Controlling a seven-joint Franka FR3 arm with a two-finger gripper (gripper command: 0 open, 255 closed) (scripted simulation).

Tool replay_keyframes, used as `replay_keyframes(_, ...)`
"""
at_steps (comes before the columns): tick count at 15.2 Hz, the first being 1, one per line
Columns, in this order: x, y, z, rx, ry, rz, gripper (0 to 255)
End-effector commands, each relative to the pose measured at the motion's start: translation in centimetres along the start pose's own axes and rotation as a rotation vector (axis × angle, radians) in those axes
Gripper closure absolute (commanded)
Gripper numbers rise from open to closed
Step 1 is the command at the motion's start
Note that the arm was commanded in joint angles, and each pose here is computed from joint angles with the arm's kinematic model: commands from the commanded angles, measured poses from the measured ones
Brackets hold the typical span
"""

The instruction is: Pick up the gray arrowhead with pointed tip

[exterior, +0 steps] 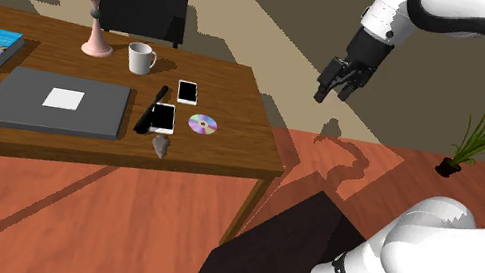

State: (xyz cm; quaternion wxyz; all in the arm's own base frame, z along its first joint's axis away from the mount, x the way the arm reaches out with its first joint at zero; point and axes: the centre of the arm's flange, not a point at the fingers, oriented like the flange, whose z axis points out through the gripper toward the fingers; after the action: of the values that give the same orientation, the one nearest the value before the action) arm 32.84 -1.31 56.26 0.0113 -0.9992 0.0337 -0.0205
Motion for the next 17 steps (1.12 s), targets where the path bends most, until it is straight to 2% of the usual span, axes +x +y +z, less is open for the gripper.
replay_keyframes(1, 0.0, 0.0, 0.0, 0.000, 0.000, 0.000, 0)
replay_keyframes(17, 10.8, -11.7, 14.3, -0.008, -0.026, 0.020, 0)
